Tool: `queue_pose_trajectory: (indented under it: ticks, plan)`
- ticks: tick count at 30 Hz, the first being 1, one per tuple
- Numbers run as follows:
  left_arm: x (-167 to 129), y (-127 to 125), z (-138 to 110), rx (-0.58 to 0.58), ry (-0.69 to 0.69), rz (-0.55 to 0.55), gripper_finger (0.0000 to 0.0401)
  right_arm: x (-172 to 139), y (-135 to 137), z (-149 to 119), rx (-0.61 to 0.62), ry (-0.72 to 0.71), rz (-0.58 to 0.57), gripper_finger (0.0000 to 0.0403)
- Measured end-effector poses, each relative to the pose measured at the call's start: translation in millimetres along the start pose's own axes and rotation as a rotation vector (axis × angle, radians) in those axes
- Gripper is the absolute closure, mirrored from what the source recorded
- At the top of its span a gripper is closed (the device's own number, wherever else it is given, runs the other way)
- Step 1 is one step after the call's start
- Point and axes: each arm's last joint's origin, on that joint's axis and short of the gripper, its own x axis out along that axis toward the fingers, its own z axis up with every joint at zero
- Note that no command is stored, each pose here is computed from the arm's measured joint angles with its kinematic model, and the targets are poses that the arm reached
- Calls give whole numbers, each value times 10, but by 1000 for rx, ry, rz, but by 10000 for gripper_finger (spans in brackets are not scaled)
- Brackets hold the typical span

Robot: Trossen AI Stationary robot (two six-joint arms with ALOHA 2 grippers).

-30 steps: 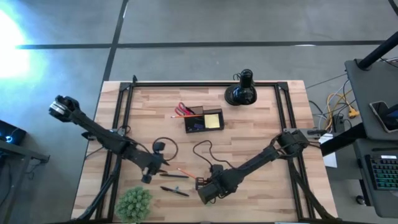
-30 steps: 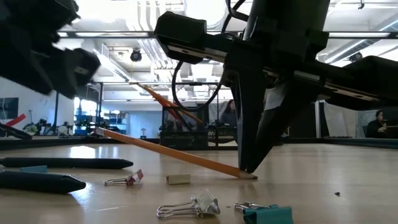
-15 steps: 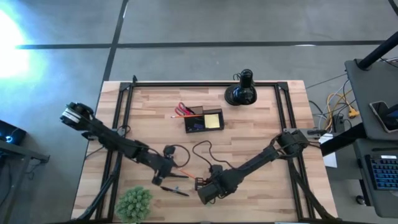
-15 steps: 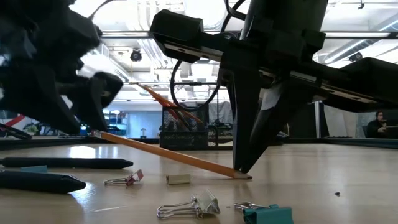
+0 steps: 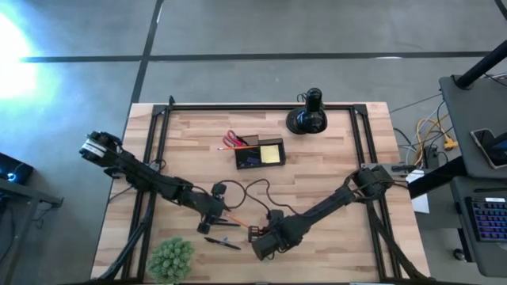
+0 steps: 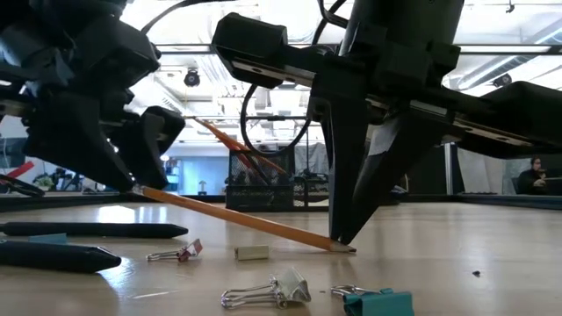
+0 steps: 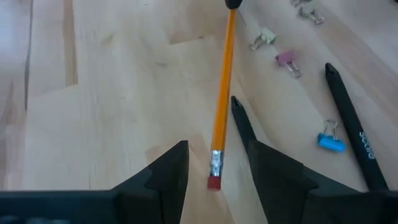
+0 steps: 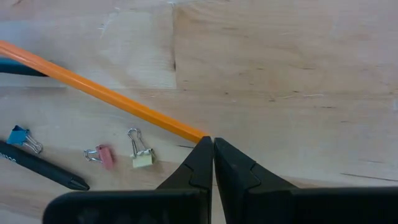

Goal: Pick and place office supplies into organizer
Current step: Put the pencil into the black organizer

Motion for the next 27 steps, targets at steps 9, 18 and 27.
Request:
queue_pose_trajectory:
  ticks: [9,18,27]
  plan:
    - [7,2,-20,38,9,-8,305,0,0,0,0,0,0,394]
    - [7,15,-31,73,19,-3,322,0,0,0,0,0,0,394]
    - [7,36,-82,73,53,8,322,0,0,0,0,1,0,394]
